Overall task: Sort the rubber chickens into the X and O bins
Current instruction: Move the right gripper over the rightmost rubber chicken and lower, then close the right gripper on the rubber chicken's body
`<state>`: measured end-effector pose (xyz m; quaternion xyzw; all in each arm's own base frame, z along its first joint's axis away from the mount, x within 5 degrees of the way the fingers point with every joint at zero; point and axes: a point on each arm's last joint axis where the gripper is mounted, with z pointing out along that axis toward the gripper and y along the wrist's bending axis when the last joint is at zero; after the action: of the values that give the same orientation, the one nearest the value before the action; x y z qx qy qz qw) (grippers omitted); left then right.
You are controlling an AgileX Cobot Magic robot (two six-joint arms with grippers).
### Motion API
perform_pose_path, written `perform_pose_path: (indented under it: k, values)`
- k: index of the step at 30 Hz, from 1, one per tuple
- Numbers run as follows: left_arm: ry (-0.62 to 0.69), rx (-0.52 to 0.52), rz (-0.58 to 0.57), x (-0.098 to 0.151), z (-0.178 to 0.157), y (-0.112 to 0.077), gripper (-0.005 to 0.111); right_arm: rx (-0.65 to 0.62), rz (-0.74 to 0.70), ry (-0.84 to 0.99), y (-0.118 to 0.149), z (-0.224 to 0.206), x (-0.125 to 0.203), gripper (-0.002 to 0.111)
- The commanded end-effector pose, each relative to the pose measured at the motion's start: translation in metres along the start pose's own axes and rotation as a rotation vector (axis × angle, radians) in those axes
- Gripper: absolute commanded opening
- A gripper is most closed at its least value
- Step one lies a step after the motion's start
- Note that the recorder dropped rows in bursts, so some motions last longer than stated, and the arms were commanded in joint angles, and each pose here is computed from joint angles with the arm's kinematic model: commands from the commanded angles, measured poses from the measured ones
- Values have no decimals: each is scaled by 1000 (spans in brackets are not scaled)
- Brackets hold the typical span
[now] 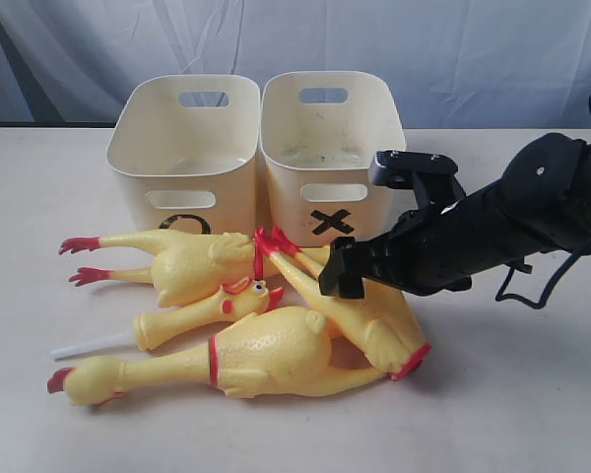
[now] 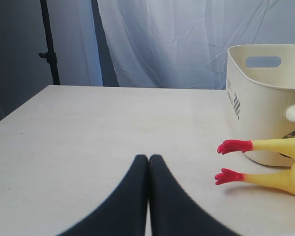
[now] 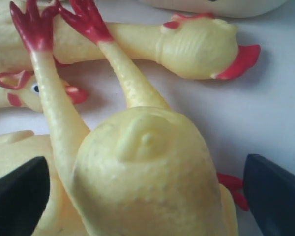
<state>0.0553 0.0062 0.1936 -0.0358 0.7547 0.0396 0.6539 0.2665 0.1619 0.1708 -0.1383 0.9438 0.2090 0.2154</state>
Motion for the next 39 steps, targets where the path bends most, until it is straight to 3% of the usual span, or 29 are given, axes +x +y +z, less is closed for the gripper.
perform_pose_path:
  k: [1, 6, 14, 23, 34, 39]
  values:
    - [3, -5, 0, 2, 0, 0, 0, -3, -7, -9, 2, 0, -2, 99]
    - [3, -5, 0, 2, 0, 0, 0, -8, 2, -5, 2, 0, -1, 75]
    - [3, -5, 0, 2, 0, 0, 0, -22, 39, 1, 3, 2, -1, 65]
    - [3, -5, 0, 2, 0, 0, 0, -33, 46, 36, 3, 5, 3, -1]
    - [3, -5, 0, 2, 0, 0, 0, -50, 47, 64, 5, 5, 5, -1]
    - [3, -5, 0, 2, 0, 0, 0, -72, 26, 5, 12, -15, -1, -1]
